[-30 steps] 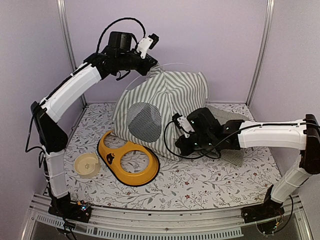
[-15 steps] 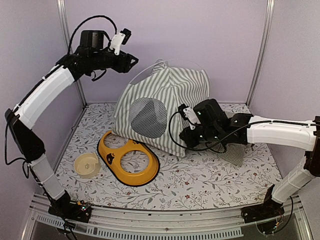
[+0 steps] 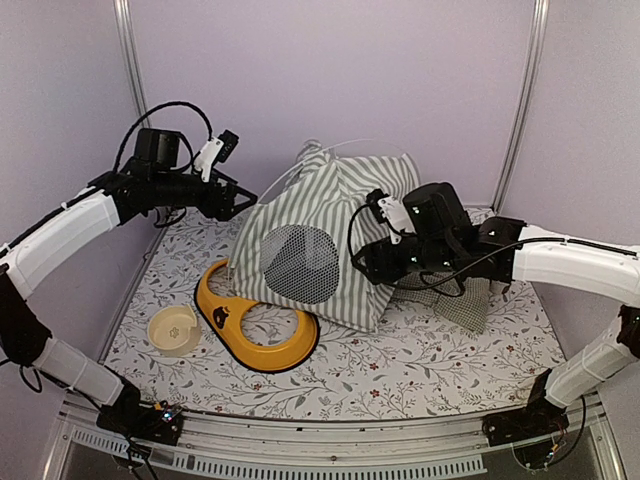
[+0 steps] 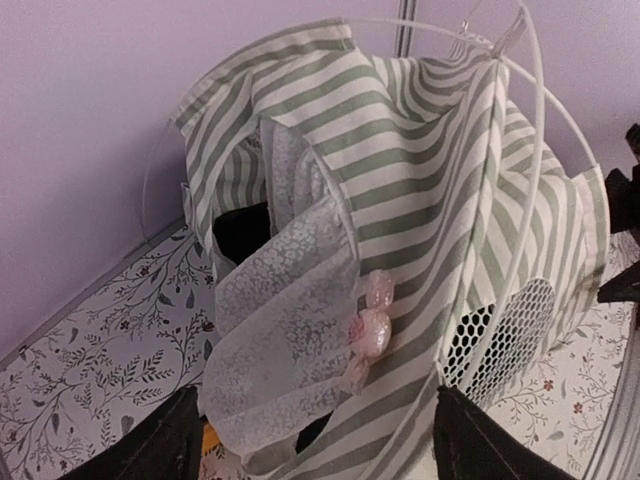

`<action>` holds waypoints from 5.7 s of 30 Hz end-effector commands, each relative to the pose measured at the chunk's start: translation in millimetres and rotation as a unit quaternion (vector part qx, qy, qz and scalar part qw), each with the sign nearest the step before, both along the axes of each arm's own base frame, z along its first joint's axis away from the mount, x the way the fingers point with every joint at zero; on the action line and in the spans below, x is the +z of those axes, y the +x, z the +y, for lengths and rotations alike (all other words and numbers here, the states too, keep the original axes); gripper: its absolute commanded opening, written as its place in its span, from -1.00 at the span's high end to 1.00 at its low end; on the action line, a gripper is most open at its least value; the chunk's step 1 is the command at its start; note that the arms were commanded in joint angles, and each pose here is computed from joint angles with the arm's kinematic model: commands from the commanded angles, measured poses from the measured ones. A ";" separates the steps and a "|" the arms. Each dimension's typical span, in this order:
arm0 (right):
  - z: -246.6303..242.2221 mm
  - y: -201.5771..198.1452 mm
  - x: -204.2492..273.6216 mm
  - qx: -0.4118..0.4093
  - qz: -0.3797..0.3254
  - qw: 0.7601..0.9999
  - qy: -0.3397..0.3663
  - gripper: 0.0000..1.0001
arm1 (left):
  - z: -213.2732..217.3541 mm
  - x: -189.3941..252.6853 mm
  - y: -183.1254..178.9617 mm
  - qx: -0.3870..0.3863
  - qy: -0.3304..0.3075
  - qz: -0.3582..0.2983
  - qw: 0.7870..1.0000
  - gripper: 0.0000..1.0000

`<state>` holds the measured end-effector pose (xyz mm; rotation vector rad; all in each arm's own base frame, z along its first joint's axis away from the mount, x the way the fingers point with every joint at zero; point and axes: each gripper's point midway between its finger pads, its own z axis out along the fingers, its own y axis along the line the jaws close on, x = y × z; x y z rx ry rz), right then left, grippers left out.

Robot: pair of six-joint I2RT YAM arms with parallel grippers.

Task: Set up the pet tent
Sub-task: Pick up the tent from the center of the board, then pass from the left arm to the right, then pass from the right arm to the left

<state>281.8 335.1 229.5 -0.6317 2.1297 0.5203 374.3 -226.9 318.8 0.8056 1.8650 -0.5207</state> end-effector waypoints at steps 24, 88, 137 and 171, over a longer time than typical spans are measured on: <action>-18.1 9.1 107.8 -0.029 -0.107 0.991 0.074 -0.87 | -18.9 -25.2 -18.3 -0.073 0.001 0.022 0.997 -0.46; 19.9 19.9 176.8 0.017 -0.095 0.993 0.072 -0.56 | -38.1 96.8 -97.6 0.114 -0.089 -0.185 0.972 1.00; -12.9 0.0 185.6 0.154 -0.310 0.938 0.027 1.00 | 41.0 169.0 -37.6 0.007 -0.064 -0.189 0.980 -0.54; -24.9 -41.6 199.1 0.226 -0.301 0.926 0.026 0.97 | -23.2 124.7 -42.7 -0.183 0.023 -0.148 0.972 0.79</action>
